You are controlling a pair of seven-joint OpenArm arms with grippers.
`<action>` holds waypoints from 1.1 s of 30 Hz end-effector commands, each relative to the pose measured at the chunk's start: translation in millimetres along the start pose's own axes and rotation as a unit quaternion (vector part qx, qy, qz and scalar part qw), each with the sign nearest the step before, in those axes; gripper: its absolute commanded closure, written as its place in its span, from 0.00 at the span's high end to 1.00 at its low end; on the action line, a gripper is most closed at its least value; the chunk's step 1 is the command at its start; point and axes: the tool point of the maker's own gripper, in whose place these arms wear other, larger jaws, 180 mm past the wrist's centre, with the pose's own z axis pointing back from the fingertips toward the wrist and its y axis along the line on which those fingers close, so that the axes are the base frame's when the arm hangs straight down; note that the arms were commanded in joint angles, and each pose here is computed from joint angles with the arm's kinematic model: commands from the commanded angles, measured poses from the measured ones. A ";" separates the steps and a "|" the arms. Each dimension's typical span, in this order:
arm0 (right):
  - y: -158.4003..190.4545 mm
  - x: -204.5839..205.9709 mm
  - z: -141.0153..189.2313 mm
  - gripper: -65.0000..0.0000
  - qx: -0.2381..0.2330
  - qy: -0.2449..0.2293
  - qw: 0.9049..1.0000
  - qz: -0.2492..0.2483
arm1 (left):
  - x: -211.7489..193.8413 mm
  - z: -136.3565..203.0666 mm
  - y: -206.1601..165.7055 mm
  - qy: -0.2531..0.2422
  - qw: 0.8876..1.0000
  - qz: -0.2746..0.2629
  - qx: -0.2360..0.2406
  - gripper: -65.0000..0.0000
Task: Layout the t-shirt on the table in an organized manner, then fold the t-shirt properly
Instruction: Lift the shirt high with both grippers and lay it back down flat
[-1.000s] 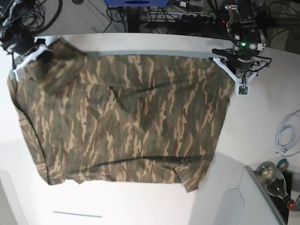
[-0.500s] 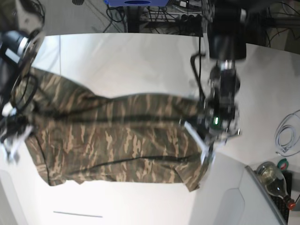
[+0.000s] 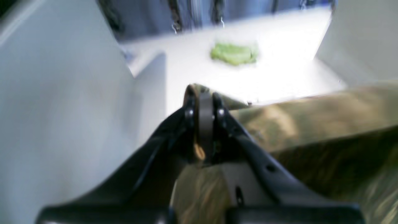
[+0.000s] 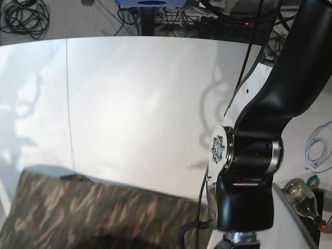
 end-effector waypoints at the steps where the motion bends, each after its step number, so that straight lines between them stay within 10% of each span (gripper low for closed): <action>1: -10.2 14.2 12.3 0.01 -0.020 -0.020 1.000 0.009 | 14.0 10.7 12.9 -0.021 1.000 0.001 0.019 0.00; 9: 36.4 -109.0 59.6 0.01 -0.059 0.087 0.992 0.063 | -87.4 70.4 14.6 0.017 0.999 0.006 0.032 0.00; 23: 229.4 -400.1 145.7 0.01 0.106 0.293 0.944 -0.111 | -407.2 215.9 4.7 0.271 0.962 -0.025 0.013 0.00; 33: 240.9 -451.1 168.3 0.01 0.109 0.336 0.922 -0.159 | -450.6 252.4 17.6 0.310 0.950 -0.044 0.011 0.00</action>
